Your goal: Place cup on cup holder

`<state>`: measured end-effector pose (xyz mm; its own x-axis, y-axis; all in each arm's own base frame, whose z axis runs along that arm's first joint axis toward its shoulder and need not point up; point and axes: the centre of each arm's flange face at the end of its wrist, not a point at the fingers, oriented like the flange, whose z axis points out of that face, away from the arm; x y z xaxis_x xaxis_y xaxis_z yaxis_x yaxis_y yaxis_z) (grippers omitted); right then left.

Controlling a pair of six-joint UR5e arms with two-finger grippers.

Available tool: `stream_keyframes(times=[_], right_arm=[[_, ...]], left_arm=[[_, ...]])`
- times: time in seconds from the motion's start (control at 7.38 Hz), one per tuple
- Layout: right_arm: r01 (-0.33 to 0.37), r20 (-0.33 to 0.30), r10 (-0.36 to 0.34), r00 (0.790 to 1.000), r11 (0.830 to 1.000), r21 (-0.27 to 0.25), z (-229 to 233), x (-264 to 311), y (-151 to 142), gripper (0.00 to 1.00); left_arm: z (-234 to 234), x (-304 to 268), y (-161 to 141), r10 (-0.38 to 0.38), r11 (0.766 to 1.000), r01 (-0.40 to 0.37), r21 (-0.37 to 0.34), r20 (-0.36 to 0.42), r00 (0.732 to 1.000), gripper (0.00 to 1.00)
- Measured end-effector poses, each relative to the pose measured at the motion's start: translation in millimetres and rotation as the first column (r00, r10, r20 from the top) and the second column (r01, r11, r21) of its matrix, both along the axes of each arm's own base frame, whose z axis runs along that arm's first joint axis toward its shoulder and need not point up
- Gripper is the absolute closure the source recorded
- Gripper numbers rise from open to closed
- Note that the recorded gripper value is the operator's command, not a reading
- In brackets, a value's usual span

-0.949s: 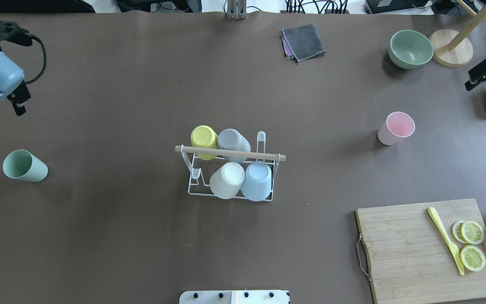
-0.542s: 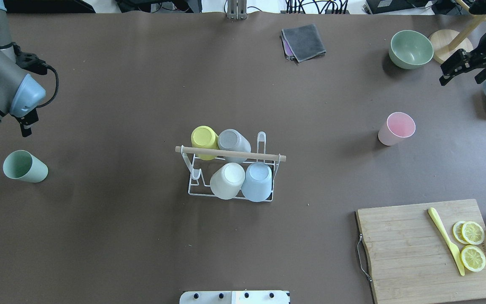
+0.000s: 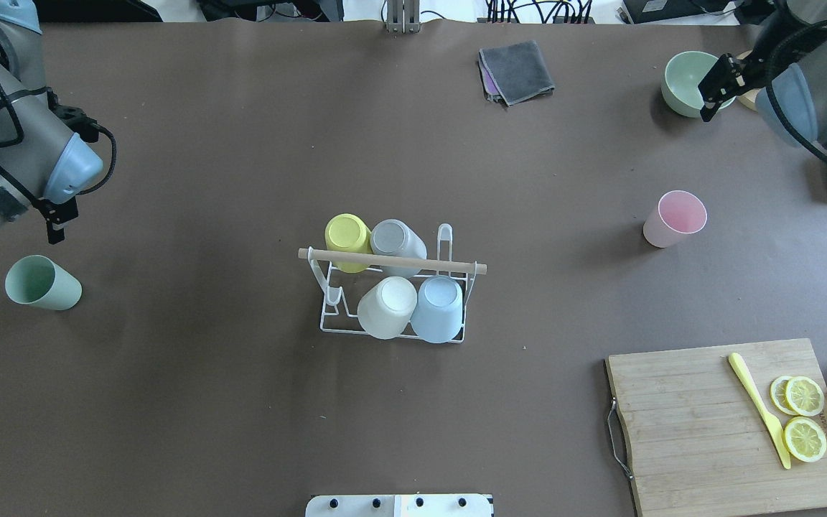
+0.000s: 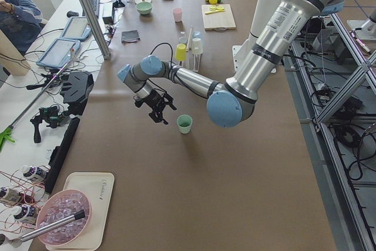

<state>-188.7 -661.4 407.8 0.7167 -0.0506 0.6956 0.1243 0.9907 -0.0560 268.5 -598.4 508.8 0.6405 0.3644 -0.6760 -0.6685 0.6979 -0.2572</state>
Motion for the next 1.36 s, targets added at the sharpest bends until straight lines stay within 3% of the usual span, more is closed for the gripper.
stream_keyframes(times=[0.27,0.68,1.36], right_arm=[[0.068,0.011,-0.068,0.998,0.998,-0.016,-6.3,-33.1,-26.9,0.0],[0.195,-0.008,-0.195,0.981,0.981,-0.017,10.4,-71.8,-62.6,0.0],[0.31,-0.024,-0.314,0.949,0.946,-0.095,28.8,-113.4,-64.9,0.0]], left_arm=[[5.6,7.2,2.0,0.013,1.0,-0.013,-0.027,0.018,1.0,0.02],[13.7,27.0,3.6,0.044,0.998,-0.042,-0.046,0.034,0.998,0.02],[24.1,52.5,4.6,0.099,0.994,-0.096,-0.049,0.072,0.992,0.02]])
